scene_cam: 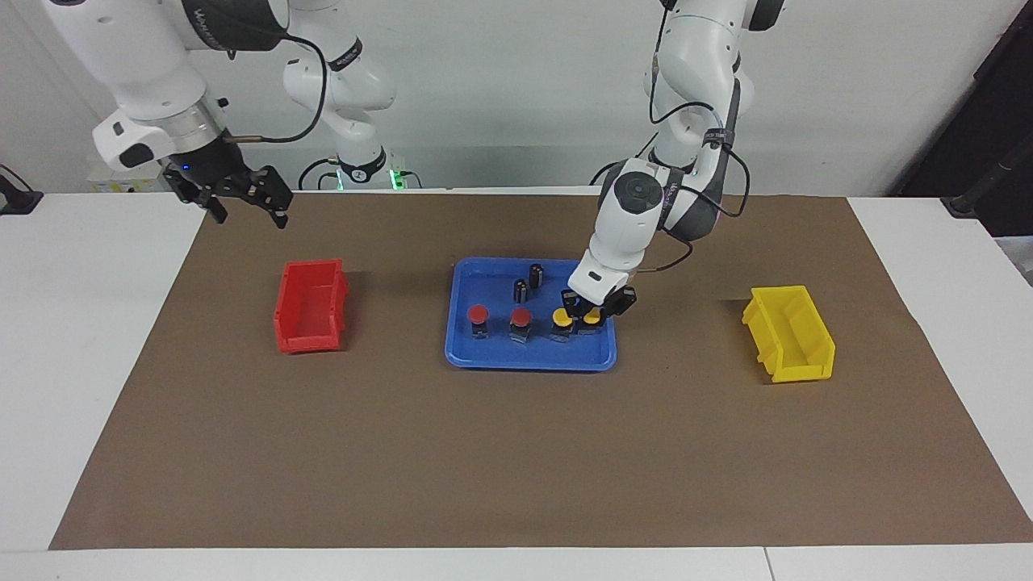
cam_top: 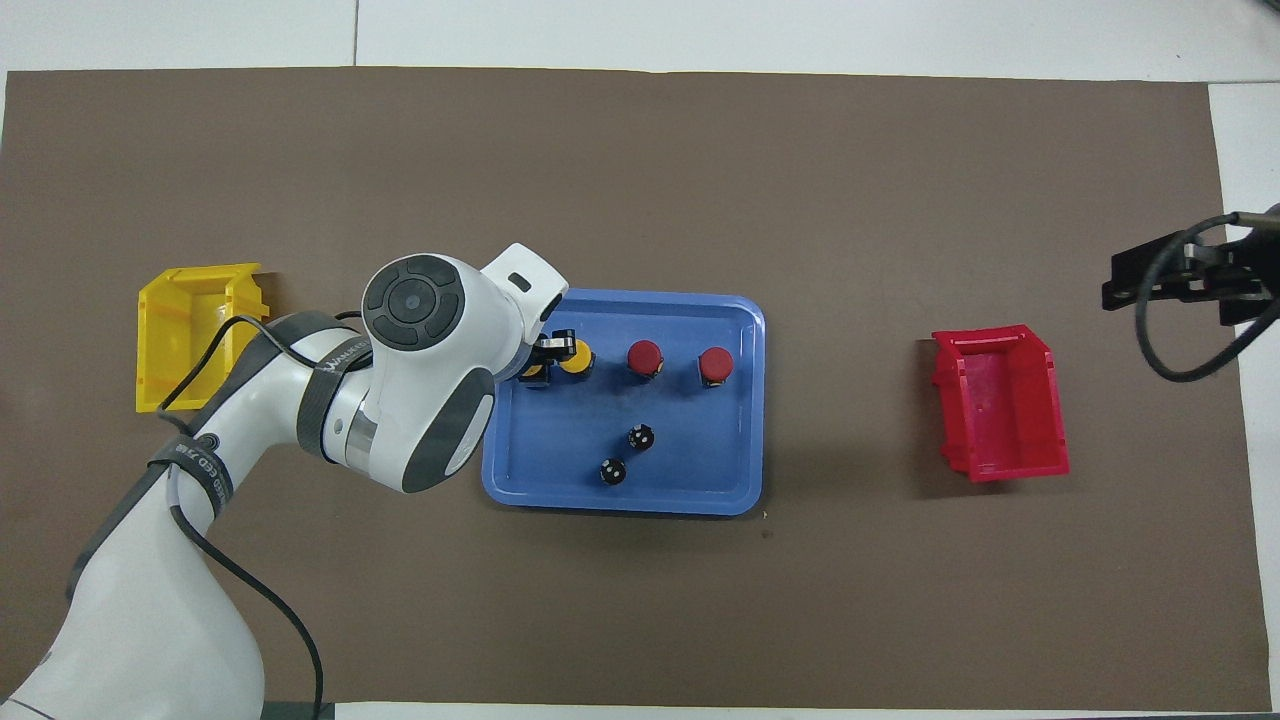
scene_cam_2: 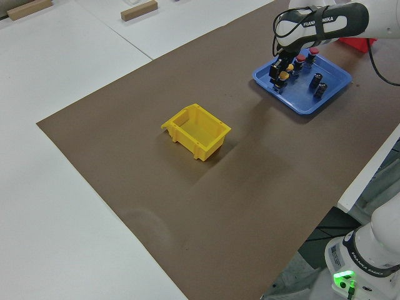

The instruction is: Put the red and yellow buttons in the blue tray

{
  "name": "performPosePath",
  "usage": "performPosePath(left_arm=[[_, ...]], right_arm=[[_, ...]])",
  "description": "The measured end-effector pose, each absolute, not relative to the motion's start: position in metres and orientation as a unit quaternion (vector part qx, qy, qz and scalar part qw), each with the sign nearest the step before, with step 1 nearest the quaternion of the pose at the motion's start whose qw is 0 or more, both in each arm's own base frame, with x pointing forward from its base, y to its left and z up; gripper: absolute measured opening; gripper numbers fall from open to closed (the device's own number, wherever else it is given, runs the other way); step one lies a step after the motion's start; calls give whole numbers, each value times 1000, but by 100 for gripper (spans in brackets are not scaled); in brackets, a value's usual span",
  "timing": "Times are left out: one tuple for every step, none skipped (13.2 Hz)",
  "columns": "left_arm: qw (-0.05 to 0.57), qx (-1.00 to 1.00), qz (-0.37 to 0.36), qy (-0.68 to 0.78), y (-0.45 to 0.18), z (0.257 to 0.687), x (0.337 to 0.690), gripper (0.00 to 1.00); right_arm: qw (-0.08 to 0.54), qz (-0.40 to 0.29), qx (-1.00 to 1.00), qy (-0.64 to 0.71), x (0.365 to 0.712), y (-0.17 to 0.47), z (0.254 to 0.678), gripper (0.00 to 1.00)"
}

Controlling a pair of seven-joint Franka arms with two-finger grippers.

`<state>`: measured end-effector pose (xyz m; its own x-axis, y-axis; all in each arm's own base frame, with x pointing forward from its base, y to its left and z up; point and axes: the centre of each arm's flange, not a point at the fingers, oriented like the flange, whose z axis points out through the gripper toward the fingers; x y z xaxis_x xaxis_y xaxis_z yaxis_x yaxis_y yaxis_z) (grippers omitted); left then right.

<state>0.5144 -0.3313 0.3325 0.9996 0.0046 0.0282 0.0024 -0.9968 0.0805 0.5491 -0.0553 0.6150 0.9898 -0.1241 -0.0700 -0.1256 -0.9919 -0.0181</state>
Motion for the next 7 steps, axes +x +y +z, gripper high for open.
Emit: performPosePath(left_arm=[[40,999,15,4,-330,331,517,84],[40,999,16,5,-330,331,518,97],[42,999,18,5,-329,333,520,98],[42,999,20,7,-328,336,523,98],[43,999,22,11,-326,340,527,97],[44,999,23,14,-322,346,532,97],[44,999,22,18,-319,356,538,97]], right_arm=[[12,36,-998,60,548,-60,614,100],[12,35,-998,57,549,-59,615,100],[11,35,-998,53,549,-54,615,100],[11,34,-998,47,549,-48,616,100],[9,33,-999,42,550,-42,617,100],[8,32,-999,37,550,-37,618,100],[6,32,-999,31,550,-31,619,100]])
